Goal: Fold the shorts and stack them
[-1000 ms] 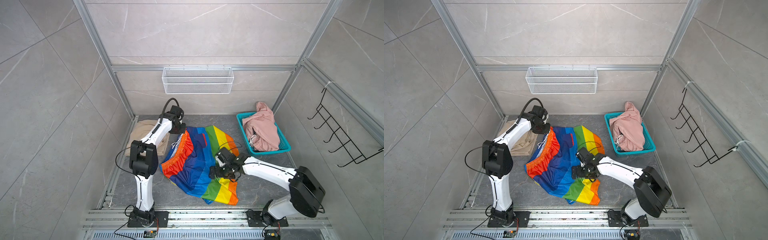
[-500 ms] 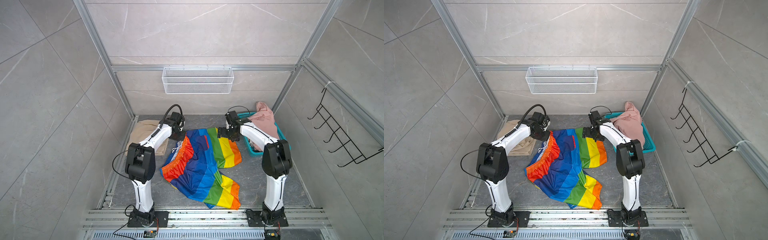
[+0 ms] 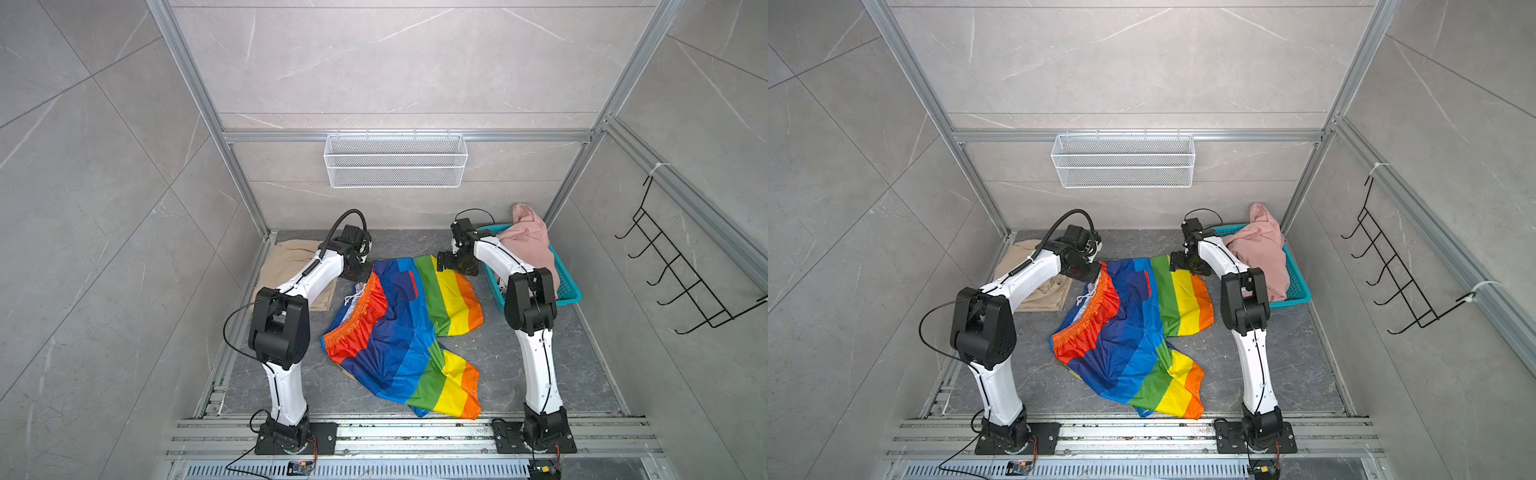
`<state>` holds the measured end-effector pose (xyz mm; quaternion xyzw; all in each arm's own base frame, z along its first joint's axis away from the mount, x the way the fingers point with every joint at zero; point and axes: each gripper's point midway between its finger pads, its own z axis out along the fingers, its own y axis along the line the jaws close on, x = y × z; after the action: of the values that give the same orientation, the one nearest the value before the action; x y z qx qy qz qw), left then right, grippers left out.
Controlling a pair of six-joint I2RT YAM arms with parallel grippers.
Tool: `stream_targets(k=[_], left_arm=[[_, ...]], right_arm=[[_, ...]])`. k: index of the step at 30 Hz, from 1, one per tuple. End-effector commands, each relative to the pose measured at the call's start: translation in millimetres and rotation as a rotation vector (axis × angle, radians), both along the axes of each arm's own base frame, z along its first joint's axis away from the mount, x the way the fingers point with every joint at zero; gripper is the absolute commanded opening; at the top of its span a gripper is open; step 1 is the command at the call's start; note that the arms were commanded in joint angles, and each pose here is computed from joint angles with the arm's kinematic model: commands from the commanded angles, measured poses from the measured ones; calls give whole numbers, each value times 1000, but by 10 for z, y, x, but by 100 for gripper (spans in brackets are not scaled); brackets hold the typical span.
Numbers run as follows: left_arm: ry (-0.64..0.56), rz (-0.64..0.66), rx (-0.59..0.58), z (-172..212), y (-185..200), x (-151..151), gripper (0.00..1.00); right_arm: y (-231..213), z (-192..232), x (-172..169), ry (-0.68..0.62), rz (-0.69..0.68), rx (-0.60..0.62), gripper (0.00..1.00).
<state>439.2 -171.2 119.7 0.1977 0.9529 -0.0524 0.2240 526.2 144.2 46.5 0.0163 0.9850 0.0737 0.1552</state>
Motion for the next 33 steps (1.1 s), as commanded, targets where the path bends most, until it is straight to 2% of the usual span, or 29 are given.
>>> stream_targets(k=[1, 7, 9, 10, 12, 14, 16, 18, 20, 22, 25, 29, 31, 33], left_arm=[[-65, -34, -24, 238, -54, 30, 0], [-70, -31, -26, 252, -54, 41, 0], [-70, -27, -26, 252, -52, 46, 0], [-71, -21, -29, 250, -53, 54, 0], [-72, 7, -35, 251, -30, 82, 0], [-76, 36, -37, 264, 4, 139, 0], [-77, 78, -40, 307, 78, 220, 0], [-67, 146, -55, 361, 201, 323, 0], [-54, 222, -82, 399, 355, 422, 0], [-44, 282, -113, 421, 495, 505, 0], [-52, 321, -134, 452, 617, 600, 0], [-52, 318, -138, 422, 622, 666, 0], [-48, 315, -134, 393, 625, 689, 0], [-47, 317, -129, 373, 640, 703, 0]], right_arm=[[111, -206, -37, 59, 92, 6, 99], [214, -395, -28, 94, 165, 29, 99], [246, -420, -49, 103, 178, 35, 95], [245, -418, -51, 104, 175, 34, 88], [251, -326, -39, 92, 163, 42, 66], [233, -113, 7, 53, 137, 49, 37], [164, 224, 72, -11, 100, 39, 15], [74, 648, 95, -87, 68, 26, 2], [4, 1106, 31, -173, 46, 20, 0], [28, 1400, -204, -236, 35, 48, 0], [234, 1344, -777, -257, 59, 41, 1], [748, 635, -1721, -121, 164, 77, 19], [901, 397, -2053, -47, 203, 127, 32], [894, 370, -2206, -24, 212, 146, 45]])
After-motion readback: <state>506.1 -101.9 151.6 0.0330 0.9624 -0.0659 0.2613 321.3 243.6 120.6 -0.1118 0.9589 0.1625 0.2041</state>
